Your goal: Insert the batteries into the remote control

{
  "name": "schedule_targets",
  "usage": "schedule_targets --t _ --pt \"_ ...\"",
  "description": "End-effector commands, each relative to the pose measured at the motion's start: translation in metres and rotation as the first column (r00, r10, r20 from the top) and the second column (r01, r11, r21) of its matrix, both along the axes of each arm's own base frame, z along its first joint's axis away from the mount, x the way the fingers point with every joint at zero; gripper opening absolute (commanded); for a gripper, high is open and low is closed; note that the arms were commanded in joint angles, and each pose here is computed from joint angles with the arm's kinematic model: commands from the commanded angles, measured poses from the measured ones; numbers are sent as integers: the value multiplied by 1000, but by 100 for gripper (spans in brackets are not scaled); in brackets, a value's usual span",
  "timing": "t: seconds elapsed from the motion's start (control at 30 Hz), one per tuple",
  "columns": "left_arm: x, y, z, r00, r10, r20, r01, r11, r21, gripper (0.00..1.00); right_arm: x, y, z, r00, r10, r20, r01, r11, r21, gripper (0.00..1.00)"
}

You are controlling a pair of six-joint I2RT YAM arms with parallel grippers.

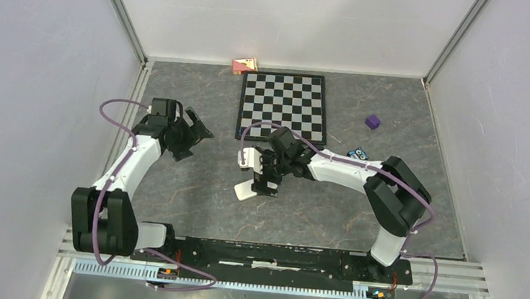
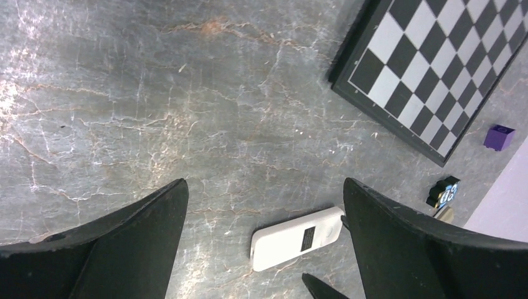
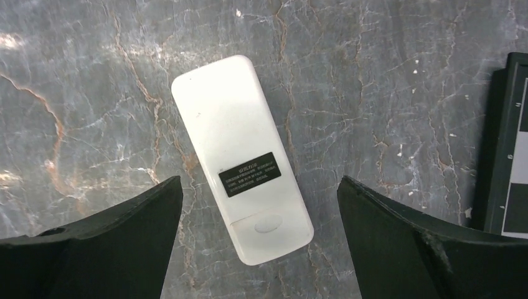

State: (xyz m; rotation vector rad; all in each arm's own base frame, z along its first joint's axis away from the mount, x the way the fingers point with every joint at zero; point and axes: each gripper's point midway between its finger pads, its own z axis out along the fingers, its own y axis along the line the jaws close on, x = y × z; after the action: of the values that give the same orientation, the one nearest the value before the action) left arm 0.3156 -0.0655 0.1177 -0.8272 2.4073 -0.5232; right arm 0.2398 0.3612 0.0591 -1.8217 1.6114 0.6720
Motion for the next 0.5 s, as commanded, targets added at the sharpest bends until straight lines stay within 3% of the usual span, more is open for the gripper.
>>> schedule_targets --t 0.0,0.3,0.37,0.47 --pt "1 -3 1 997 -73 -8 73 997 -28 100 2 10 -7 990 116 74 -117 993 6 98" --pt "-3 2 -6 996 -91 -23 90 995 -41 100 -1 9 -40 986 159 48 -154 983 -101 91" --pt "-4 2 -8 995 -94 -30 92 995 -46 100 1 10 -42 990 138 40 -134 986 -101 84" --pt "-4 2 -8 995 -99 -27 97 994 -43 100 9 15 -41 998 51 20 -49 994 -94 59"
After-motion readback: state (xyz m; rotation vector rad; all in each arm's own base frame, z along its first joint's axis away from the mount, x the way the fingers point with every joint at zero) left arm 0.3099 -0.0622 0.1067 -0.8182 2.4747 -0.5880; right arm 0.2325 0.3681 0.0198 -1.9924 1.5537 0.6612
